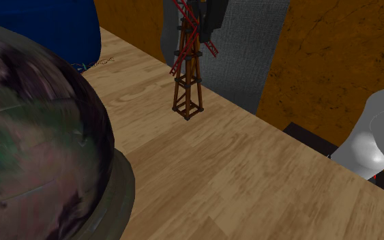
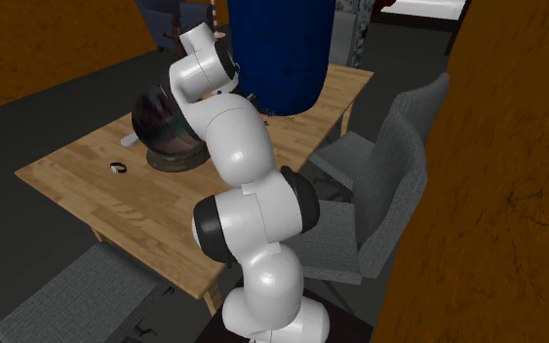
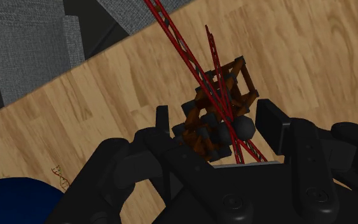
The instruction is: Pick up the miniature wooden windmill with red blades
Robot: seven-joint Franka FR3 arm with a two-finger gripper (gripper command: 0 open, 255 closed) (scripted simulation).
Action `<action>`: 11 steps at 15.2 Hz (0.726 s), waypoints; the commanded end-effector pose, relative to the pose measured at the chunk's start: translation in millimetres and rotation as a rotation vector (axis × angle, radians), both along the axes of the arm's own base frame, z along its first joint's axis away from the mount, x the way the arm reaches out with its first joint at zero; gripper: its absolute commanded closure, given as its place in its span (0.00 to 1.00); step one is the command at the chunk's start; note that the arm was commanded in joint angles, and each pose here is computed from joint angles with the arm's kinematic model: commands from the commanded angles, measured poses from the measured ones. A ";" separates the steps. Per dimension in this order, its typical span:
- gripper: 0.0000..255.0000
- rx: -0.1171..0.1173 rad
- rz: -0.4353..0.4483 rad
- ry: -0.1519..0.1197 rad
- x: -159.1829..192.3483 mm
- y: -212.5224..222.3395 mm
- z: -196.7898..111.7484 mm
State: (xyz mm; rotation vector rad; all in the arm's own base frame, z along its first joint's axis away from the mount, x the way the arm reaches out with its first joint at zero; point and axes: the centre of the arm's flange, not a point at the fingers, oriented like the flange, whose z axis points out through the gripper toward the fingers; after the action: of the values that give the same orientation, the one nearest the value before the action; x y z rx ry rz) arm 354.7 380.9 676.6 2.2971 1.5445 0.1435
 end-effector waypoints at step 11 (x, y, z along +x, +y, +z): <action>1.00 0.000 0.000 0.000 -0.1 0.2 15.0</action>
State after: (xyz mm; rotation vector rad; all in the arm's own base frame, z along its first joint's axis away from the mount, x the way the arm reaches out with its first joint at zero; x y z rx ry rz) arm 354.4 380.7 687.1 2.2969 1.5448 0.1431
